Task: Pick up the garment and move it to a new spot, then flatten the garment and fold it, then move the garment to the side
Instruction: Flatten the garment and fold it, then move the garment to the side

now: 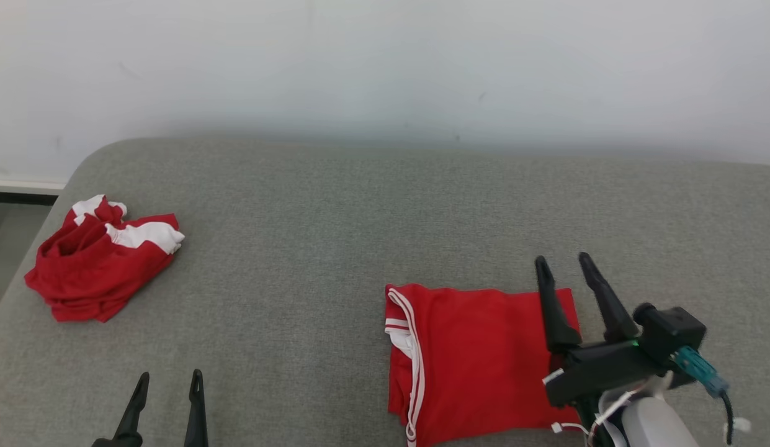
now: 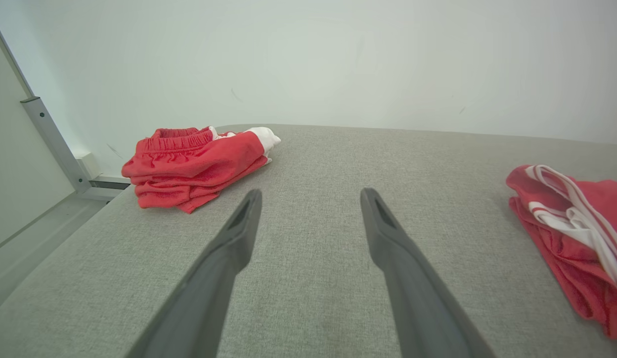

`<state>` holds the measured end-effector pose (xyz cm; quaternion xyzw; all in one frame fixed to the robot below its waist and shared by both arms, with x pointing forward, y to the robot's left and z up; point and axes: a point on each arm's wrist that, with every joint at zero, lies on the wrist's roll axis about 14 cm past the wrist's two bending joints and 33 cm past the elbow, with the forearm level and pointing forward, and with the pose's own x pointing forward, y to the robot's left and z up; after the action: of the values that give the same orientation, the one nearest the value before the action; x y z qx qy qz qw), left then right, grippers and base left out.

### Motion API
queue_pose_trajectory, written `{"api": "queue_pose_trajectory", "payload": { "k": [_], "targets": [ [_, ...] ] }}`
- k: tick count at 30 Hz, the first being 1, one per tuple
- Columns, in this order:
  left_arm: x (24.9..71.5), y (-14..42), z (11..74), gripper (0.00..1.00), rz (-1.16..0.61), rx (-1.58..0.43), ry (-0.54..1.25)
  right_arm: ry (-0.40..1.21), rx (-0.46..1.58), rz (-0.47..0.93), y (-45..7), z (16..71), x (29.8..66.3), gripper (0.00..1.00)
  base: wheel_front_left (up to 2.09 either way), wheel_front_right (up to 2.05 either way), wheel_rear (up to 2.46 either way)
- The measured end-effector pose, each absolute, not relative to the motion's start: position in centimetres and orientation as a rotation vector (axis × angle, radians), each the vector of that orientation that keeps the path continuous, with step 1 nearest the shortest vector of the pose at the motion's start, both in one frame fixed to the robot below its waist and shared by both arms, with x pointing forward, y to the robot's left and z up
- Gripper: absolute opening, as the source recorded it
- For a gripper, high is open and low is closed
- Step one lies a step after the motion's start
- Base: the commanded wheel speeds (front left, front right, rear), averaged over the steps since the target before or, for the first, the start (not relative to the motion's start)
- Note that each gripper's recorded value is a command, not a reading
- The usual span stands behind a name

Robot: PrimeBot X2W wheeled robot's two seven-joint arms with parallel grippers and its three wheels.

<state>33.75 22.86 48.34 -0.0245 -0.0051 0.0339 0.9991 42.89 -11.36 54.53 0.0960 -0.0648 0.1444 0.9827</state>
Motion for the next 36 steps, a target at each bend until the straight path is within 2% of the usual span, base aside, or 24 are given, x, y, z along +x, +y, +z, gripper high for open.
{"api": "queue_pose_trajectory", "payload": {
  "k": [7, 17, 26, 36],
  "targets": [
    [34.1, 22.2, 49.0, 1.0, 0.039, -0.032, -0.03, -0.176, 0.187, 0.196, -15.0, 54.6, 40.4, 1.0, 0.0, 0.0, 0.0],
    [34.7, 20.9, 49.5, 1.0, -0.009, -0.018, -0.044, -0.13, 0.189, 0.107, -17.4, 52.3, 37.2, 1.0, 0.0, 0.0, 0.0],
    [34.5, 20.4, 50.0, 1.0, -0.023, 0.007, -0.061, -0.15, 0.175, 0.081, -17.7, 52.7, 35.8, 1.0, 0.0, 0.0, 0.0],
    [33.9, 20.6, 50.3, 1.0, -0.014, 0.018, -0.068, -0.143, 0.15, 0.089, -17.3, 52.5, 35.9, 1.0, 0.0, 0.0, 0.0]
  ]
}}
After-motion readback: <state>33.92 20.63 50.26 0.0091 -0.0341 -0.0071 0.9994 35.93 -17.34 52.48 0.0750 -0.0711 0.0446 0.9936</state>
